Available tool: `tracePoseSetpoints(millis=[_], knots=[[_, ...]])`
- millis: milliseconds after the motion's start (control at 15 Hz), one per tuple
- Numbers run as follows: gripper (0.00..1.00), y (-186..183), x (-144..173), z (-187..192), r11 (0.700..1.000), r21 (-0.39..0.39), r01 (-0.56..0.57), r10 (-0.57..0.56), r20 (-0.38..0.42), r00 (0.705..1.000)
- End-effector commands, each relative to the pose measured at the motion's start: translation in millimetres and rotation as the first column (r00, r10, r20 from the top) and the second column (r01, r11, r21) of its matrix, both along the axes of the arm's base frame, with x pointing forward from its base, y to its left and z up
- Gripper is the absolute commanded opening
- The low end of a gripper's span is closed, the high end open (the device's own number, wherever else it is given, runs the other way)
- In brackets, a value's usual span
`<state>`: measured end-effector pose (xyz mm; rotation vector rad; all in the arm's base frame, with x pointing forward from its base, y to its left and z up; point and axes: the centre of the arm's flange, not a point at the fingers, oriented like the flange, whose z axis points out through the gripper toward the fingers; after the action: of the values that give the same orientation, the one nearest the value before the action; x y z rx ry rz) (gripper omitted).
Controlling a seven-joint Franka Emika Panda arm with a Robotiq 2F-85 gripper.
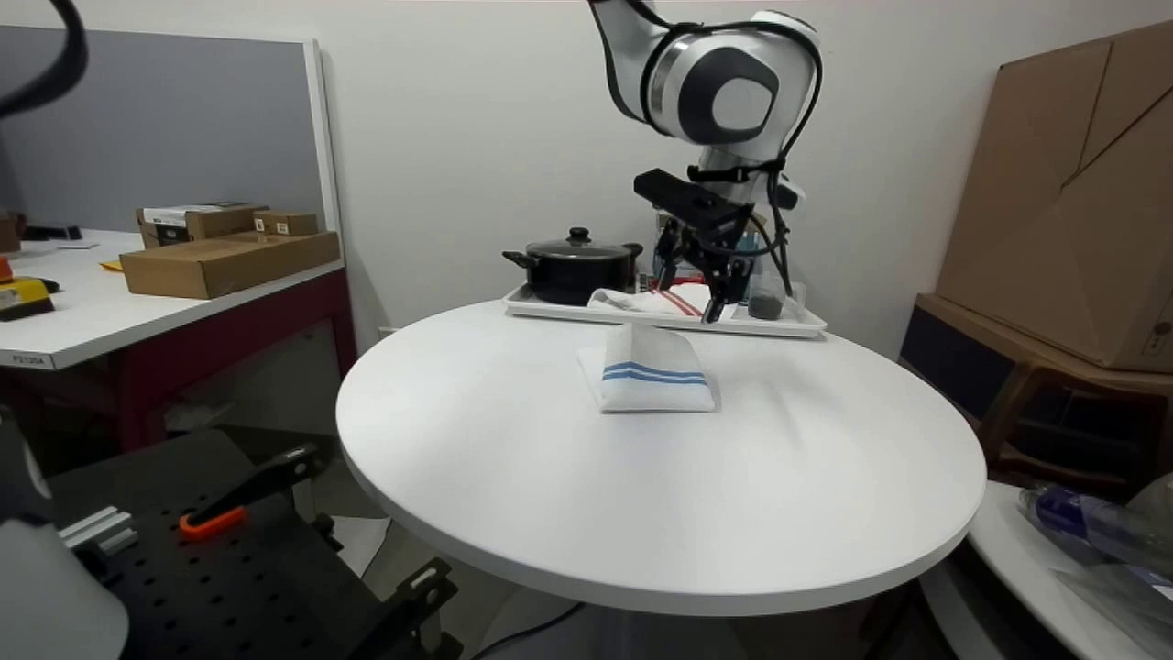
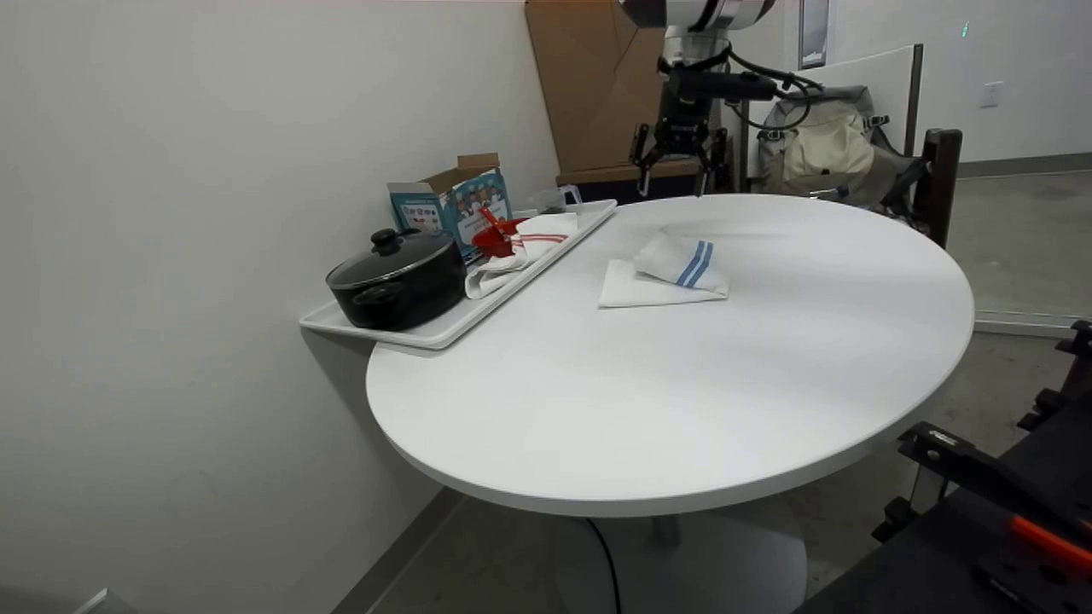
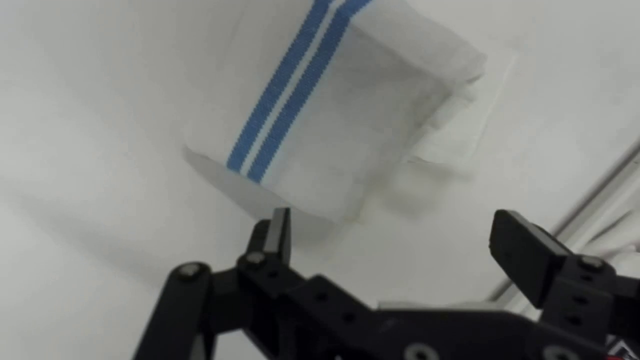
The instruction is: Use the tea towel to wipe the table
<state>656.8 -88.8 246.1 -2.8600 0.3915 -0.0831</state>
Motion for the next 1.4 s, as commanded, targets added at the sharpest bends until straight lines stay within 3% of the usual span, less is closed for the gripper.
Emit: tracePoseSetpoints(millis=[0,600,867,1133,1333], knots=[[1.0,9,-4,27,0.999,0.051,-0.019,0.018,0.013,1.0],[1.0,68,-36,-16,0.987,0.029,-0.16,0.161,-0.073,0.984],[1.0,66,-43,-35,0.978,-0.077,-0.192,0.186,-0.08,0.979],[1.0,44,-35,-45,0.963,-0.204,-0.175,0.175,-0.018,0.984],[1.0,33,-31,-52,0.961,-0.232,-0.149,0.149,-0.02,0.989]])
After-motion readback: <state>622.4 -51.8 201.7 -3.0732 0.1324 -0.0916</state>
